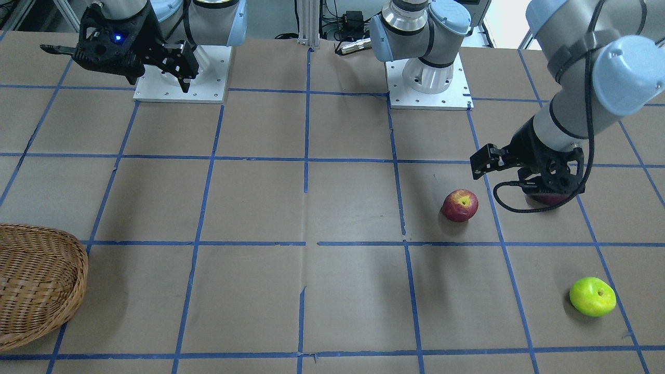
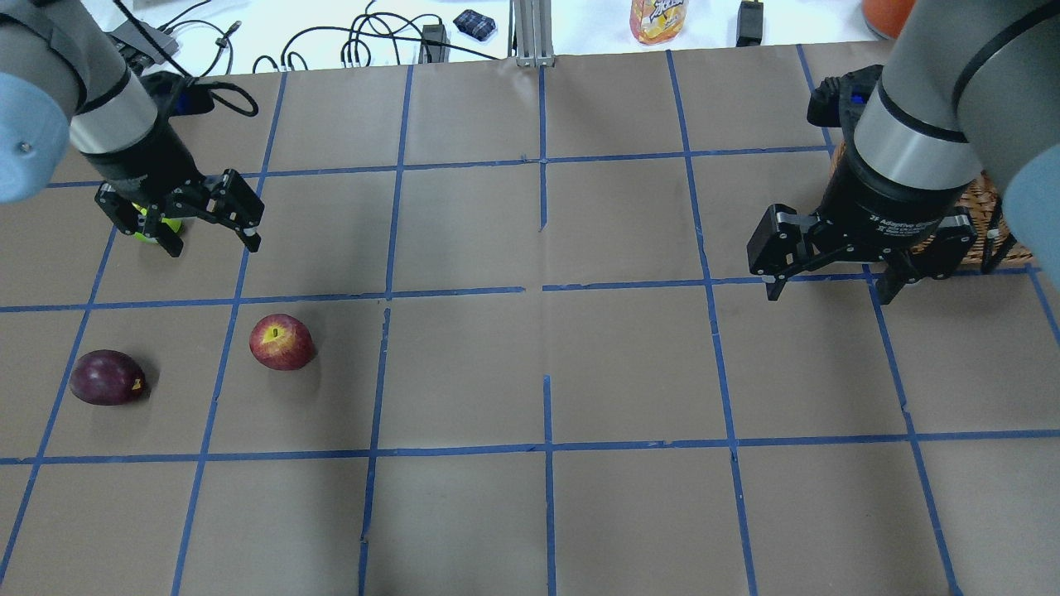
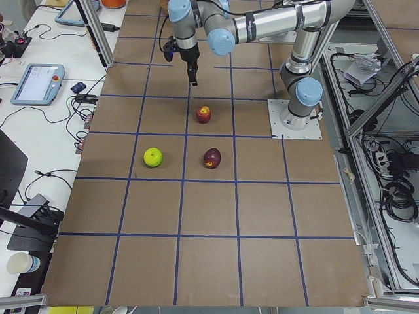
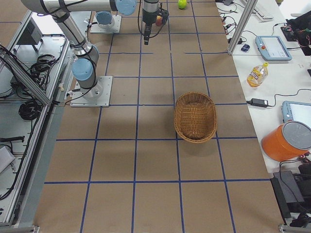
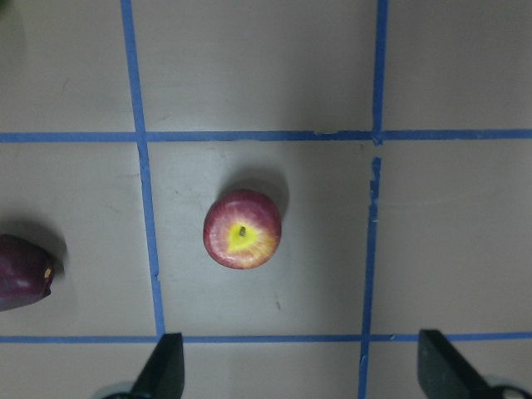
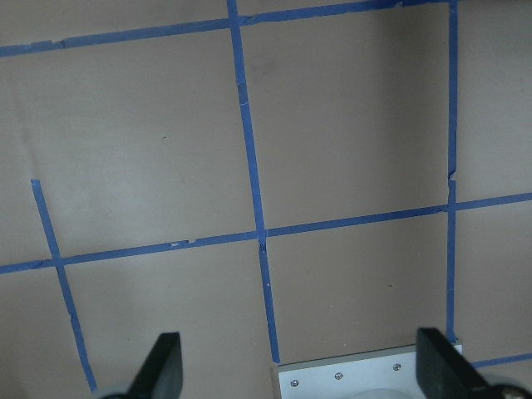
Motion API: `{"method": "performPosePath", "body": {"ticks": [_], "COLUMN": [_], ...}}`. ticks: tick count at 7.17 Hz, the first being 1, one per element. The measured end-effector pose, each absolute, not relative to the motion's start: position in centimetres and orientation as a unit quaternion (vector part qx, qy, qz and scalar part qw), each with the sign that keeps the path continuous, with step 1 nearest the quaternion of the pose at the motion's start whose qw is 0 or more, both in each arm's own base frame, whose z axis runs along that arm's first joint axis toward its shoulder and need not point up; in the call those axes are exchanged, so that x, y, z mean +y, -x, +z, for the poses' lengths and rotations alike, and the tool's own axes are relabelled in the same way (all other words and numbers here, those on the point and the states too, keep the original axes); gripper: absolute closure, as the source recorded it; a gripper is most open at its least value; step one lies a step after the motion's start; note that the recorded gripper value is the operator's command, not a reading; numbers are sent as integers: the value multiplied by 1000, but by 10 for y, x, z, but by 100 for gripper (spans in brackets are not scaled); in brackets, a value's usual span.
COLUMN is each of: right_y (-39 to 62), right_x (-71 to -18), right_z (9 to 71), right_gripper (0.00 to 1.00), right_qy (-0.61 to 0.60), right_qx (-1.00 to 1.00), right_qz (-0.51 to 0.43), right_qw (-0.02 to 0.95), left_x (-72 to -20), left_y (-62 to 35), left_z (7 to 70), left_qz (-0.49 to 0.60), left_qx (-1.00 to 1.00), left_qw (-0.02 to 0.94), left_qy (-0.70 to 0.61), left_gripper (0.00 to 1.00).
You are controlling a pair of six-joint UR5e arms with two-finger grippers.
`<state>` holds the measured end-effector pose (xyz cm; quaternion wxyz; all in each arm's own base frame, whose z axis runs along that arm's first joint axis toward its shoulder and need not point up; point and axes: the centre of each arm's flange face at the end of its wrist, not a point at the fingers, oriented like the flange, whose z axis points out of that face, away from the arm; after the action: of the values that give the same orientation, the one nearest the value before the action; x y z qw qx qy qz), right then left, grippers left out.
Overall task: Put all apples into basket
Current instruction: 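Move the left gripper over the red-and-yellow apple, then lower the left gripper and close it on the red-and-yellow apple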
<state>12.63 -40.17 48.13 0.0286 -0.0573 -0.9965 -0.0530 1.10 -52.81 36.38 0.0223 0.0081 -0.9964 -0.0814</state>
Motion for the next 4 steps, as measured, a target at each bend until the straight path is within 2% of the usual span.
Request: {"method": "performPosePath", "body": {"ticks": [2, 4], "right_y": [-126, -126], "right_x": [-401, -401], "right_z": [481, 482], "right_gripper": [0, 0], "right_qy": [57, 57], "right_qx": [-997, -997], "right_qz": [-53, -53], "right_qw": [28, 29], "left_x": [-510, -498], "left_y": [-29, -27], "left_z": [283, 232], "left_qz": [-79, -72], "left_qx": [-996, -996], "left_qw": [48, 51], "left_qy": [-16, -17], "left_gripper": [0, 0]}}
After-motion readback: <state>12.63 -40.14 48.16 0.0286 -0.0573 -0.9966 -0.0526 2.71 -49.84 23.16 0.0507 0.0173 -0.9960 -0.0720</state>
